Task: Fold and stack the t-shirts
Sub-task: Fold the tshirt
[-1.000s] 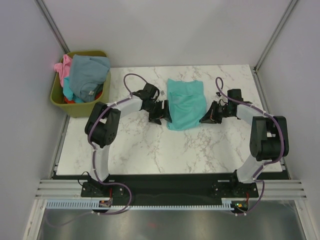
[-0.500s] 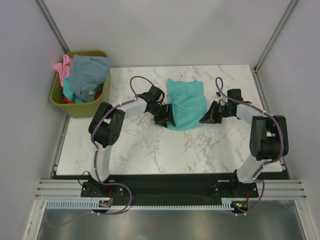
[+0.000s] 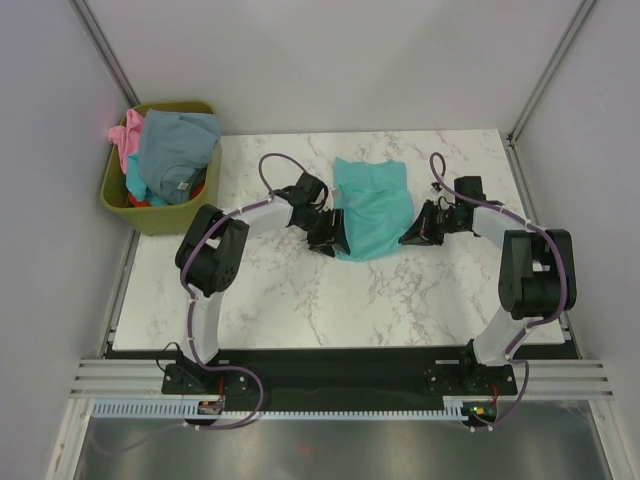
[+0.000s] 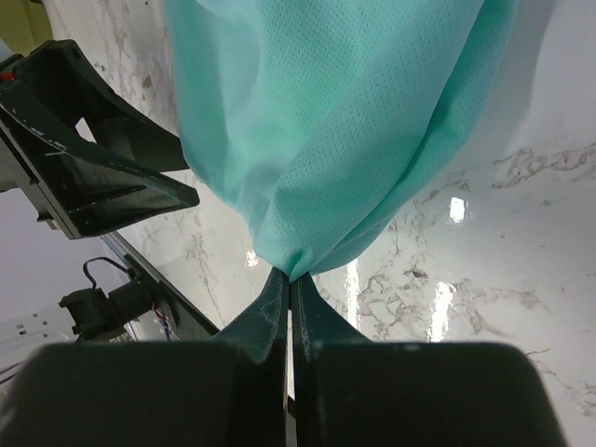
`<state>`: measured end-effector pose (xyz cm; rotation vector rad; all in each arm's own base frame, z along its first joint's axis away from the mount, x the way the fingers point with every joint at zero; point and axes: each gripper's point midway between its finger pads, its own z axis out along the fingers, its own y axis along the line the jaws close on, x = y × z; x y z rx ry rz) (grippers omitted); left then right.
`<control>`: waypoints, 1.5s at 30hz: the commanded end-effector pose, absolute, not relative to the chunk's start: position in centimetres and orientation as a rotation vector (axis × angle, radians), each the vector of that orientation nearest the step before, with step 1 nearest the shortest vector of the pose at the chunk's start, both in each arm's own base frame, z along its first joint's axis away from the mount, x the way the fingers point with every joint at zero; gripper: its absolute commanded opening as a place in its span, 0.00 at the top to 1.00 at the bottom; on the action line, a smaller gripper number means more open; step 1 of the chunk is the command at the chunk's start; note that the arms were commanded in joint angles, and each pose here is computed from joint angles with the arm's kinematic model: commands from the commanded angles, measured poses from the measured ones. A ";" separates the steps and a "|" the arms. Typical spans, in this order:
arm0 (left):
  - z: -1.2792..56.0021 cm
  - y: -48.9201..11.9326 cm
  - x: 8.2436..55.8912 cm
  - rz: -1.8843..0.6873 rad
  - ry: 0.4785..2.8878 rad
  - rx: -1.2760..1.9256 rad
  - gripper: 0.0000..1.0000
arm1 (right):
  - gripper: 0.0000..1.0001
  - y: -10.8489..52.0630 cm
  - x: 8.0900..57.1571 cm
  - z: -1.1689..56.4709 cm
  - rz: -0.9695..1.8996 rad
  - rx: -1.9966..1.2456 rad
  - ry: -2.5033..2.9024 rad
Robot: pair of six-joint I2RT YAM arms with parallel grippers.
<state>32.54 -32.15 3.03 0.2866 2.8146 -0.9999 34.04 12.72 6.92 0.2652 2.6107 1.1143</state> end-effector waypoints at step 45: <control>17.9 -30.4 32.3 -0.955 2.435 0.459 0.98 | 1.00 12.2 33.9 19.6 1.023 0.027 2.317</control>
